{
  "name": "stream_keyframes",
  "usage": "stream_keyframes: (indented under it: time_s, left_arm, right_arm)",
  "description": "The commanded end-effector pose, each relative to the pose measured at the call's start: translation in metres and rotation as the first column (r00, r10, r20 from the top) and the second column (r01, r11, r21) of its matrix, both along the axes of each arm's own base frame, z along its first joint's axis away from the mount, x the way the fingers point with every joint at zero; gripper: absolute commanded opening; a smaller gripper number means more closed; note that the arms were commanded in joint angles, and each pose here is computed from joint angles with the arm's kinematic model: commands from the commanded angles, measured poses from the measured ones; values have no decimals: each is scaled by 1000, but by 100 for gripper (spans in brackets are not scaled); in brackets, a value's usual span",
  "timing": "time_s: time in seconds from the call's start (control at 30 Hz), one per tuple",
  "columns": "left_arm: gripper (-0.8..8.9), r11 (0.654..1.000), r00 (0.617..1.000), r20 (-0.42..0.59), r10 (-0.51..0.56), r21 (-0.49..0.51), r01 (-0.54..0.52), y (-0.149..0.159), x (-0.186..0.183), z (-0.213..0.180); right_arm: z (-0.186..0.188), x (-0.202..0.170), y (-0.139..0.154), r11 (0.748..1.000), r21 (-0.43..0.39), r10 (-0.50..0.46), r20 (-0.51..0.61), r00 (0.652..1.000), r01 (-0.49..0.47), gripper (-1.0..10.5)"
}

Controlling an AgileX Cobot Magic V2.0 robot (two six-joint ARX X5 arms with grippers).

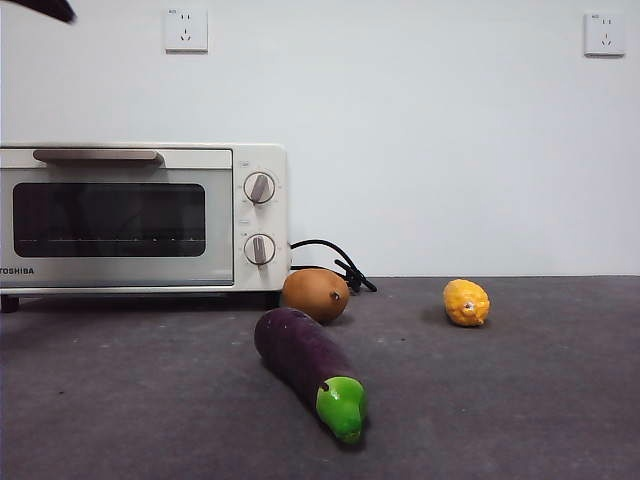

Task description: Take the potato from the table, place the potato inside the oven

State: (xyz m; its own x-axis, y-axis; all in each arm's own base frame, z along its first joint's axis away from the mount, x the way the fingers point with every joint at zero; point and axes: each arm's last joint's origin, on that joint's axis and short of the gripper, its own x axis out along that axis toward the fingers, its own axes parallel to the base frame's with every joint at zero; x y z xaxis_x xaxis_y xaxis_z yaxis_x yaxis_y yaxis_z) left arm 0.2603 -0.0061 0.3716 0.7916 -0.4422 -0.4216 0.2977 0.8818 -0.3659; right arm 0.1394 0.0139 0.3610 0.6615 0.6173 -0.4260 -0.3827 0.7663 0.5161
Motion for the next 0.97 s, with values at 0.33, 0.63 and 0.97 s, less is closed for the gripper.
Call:
stream_keyframes:
  time_s: [0.33,0.63,0.97]
  left_arm:
    - [-5,981,987,-159,37,-182,-66,32,80,-30]
    - [-6,974,976,-184,119,-168,-151,42,101,-40]
    - [-5,968,952,-238,190,-118,-223,45,111,-57]
  right_arm:
    - [1,-3,1,998,-30,64,34,997,-63,5]
    - [0,-1,1,997,-46,69,40,997,-67,5]
    - [-3,6,0,996,-48,73,18,997,-72,5]
